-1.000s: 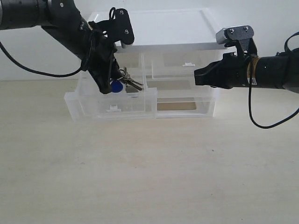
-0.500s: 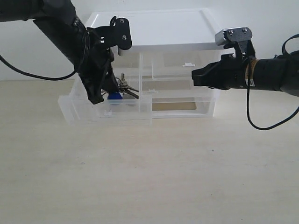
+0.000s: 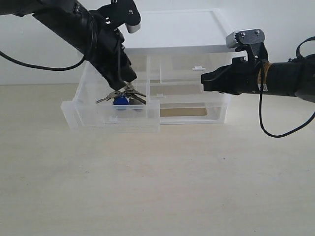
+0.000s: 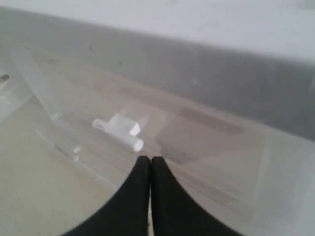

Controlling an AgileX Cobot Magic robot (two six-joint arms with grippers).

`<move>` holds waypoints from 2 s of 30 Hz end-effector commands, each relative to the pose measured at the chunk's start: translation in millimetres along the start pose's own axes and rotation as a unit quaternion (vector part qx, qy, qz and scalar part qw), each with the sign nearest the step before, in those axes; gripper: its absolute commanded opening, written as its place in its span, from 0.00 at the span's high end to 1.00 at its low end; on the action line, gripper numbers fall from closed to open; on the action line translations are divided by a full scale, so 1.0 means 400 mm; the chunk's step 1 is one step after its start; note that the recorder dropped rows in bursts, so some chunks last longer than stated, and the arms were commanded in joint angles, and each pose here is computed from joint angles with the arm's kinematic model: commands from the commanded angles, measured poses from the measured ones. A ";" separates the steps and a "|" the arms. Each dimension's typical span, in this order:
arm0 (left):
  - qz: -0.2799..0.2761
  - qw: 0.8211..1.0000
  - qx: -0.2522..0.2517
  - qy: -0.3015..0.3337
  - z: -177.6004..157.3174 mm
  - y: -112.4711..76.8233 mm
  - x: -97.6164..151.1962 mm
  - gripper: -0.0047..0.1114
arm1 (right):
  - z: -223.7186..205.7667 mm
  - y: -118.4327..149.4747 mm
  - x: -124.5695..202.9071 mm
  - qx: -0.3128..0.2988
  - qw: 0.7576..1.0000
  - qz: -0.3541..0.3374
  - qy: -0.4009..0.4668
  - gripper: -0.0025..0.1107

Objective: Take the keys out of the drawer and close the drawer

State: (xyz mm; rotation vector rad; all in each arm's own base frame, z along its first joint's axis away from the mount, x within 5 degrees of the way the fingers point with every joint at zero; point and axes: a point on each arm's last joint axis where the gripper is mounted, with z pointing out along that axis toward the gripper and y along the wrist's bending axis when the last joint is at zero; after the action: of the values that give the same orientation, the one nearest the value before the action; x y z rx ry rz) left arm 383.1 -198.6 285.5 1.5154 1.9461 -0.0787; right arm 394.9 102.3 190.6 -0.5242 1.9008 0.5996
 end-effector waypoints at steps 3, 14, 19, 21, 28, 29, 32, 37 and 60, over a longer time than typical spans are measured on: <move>-0.180 0.984 -0.008 0.011 0.002 0.000 0.005 0.06 | 0.000 -0.048 -0.002 0.063 0.997 0.041 0.000 0.98; -0.295 0.955 -0.016 -0.012 0.019 0.007 0.000 0.01 | 0.000 -0.046 -0.003 0.058 0.997 0.042 -0.002 0.98; -0.322 0.947 -0.006 -0.021 0.019 0.004 -0.005 0.01 | 0.000 -0.045 -0.003 0.056 0.998 0.042 -0.003 0.98; -0.327 0.944 -0.008 -0.031 0.019 0.007 -0.009 0.01 | 0.000 -0.045 -0.003 0.056 0.998 0.042 -0.003 0.98; -0.322 0.939 -0.114 -0.040 0.009 0.069 0.019 0.21 | 0.000 -0.041 -0.004 0.048 0.998 0.040 -0.005 0.98; -0.324 0.938 -0.116 -0.041 0.008 0.072 0.022 0.29 | 0.000 -0.041 -0.004 0.048 0.998 0.040 -0.005 0.98; -0.326 0.937 -0.117 -0.041 0.007 0.074 0.025 0.55 | -0.001 -0.040 -0.007 0.045 0.998 0.039 -0.008 0.98; -0.325 0.936 -0.123 -0.052 -0.009 0.078 0.017 0.92 | -0.005 -0.029 -0.019 0.027 0.999 0.025 -0.015 0.98; -0.328 0.931 -0.139 -0.077 -0.022 0.092 0.014 0.92 | -0.233 0.293 -0.017 -0.183 0.981 -0.033 0.046 0.98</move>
State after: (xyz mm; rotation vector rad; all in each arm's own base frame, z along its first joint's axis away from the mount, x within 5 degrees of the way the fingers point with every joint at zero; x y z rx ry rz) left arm 402.9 -180.3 278.7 0.6812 2.3172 -0.1960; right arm 279.9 120.8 257.7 -0.7593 1.8522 0.8386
